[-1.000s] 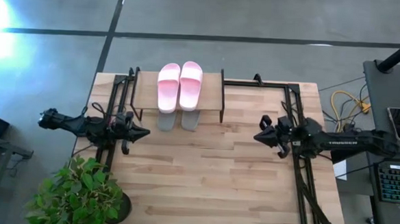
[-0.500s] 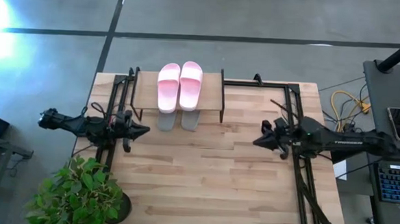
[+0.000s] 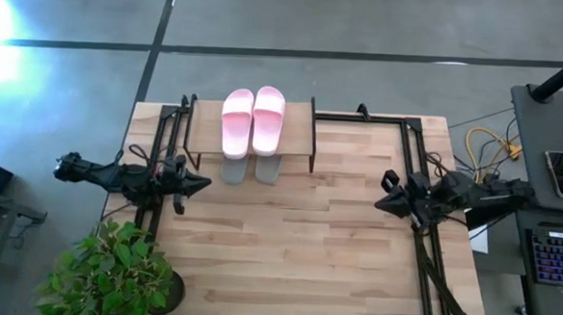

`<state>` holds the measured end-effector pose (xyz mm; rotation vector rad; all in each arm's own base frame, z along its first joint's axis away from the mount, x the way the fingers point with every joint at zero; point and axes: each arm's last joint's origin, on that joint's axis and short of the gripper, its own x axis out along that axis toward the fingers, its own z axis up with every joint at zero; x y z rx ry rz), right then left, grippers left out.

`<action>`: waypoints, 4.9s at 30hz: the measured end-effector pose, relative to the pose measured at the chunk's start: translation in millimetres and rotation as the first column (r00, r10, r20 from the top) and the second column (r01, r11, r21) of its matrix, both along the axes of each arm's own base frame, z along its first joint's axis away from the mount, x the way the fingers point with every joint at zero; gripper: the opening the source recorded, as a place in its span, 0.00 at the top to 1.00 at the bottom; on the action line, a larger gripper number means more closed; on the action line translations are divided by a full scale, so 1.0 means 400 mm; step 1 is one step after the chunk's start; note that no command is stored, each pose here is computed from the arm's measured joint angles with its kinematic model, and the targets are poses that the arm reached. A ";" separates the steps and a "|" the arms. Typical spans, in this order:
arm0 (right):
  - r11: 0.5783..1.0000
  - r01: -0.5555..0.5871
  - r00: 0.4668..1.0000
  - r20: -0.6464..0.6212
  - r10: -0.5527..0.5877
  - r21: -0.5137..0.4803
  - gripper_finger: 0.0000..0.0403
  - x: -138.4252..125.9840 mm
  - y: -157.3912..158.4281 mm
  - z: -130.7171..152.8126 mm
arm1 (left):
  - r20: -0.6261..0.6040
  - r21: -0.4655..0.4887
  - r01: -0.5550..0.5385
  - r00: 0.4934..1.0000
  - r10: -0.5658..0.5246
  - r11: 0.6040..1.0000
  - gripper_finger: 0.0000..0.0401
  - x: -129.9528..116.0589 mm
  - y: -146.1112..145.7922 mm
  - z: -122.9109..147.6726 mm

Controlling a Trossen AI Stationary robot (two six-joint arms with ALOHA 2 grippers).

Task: Pick and place slides into the shelf
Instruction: Return to Home Position

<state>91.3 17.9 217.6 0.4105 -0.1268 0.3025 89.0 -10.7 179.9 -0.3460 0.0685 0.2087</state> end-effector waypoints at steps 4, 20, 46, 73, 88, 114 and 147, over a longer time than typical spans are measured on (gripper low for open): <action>0.996 0.029 0.998 0.058 -0.025 -0.079 0.98 0.006 0.000 -0.029 | -0.001 0.000 0.001 1.000 -0.001 1.000 1.00 0.000 0.000 0.000; 0.972 0.117 0.988 0.119 -0.094 -0.202 0.98 0.008 -0.009 -0.071 | 0.020 -0.007 -0.003 1.000 0.003 1.000 1.00 0.000 0.000 0.005; 0.972 0.118 0.992 0.078 -0.104 -0.204 0.98 0.011 -0.011 -0.081 | -0.013 0.140 0.005 1.000 -0.003 0.990 1.00 0.003 0.000 0.005; 0.972 0.118 0.992 0.078 -0.104 -0.204 0.98 0.011 -0.011 -0.081 | -0.016 0.152 0.006 1.000 -0.004 0.988 1.00 0.003 0.000 0.004; 0.972 0.118 0.991 0.079 -0.104 -0.203 0.98 0.011 -0.011 -0.080 | -0.016 0.152 0.006 1.000 -0.004 0.988 1.00 0.003 0.000 0.004; 0.972 0.118 0.991 0.079 -0.104 -0.203 0.98 0.011 -0.011 -0.080 | -0.016 0.152 0.007 1.000 -0.004 0.988 1.00 0.003 0.000 0.004; 0.972 0.118 0.991 0.079 -0.104 -0.203 0.98 0.011 -0.011 -0.080 | -0.016 0.152 0.007 1.000 -0.004 0.988 1.00 0.003 0.000 0.004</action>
